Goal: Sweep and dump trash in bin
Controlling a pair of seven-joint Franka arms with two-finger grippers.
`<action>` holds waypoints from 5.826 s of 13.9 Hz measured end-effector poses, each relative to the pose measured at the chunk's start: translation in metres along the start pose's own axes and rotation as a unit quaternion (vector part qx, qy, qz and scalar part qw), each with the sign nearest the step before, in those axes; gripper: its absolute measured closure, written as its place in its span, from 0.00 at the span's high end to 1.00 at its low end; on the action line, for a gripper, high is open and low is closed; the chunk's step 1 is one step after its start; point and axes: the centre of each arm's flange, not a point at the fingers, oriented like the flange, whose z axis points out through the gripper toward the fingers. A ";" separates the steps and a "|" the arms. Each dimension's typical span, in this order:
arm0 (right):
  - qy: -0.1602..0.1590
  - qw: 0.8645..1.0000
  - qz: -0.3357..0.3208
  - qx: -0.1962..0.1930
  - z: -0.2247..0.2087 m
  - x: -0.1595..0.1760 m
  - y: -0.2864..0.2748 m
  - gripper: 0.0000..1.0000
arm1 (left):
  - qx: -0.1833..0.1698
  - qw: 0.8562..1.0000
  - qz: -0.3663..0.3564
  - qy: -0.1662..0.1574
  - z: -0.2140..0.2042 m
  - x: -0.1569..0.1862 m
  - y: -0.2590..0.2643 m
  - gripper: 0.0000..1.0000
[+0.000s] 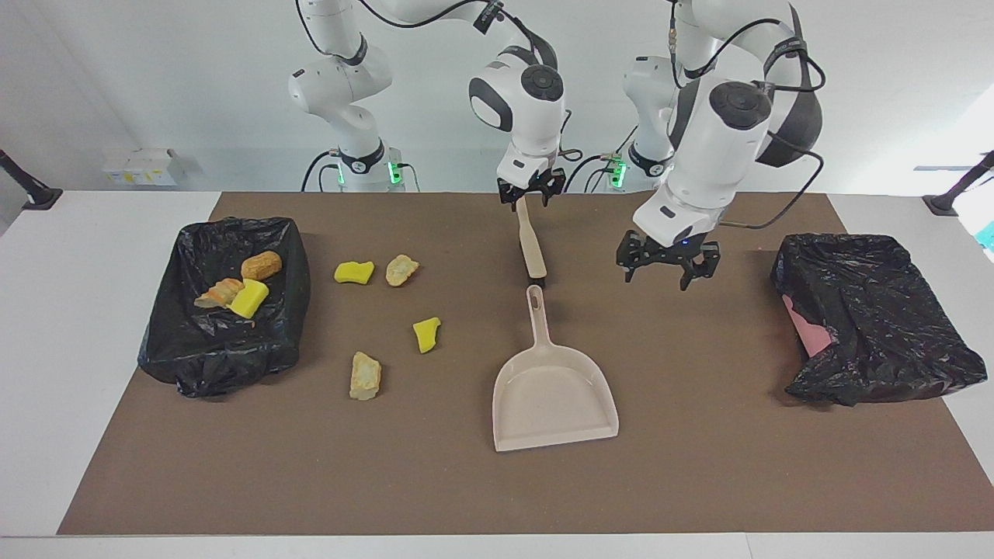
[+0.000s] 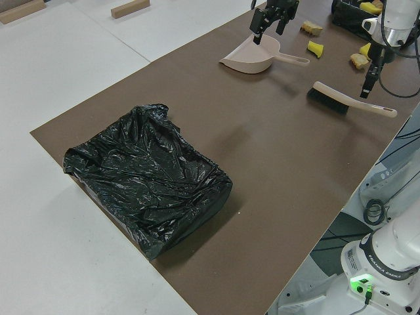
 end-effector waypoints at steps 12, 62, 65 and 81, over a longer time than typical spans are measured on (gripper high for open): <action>-0.028 0.999 0.003 0.022 0.036 -0.025 0.000 0.71 | -0.015 0.997 -0.076 0.024 0.124 -0.015 0.153 1.00; -0.060 0.957 0.279 -0.047 0.050 -0.036 0.279 0.27 | 0.006 0.769 0.639 -0.037 0.110 -0.068 0.045 0.32; -0.054 0.958 0.279 -0.027 0.044 0.010 0.251 0.27 | 0.005 0.768 0.639 -0.038 0.119 -0.077 0.055 0.32; -0.064 0.979 0.192 0.024 -0.007 0.086 0.090 0.27 | 0.016 0.786 0.618 -0.003 0.129 -0.090 0.064 0.32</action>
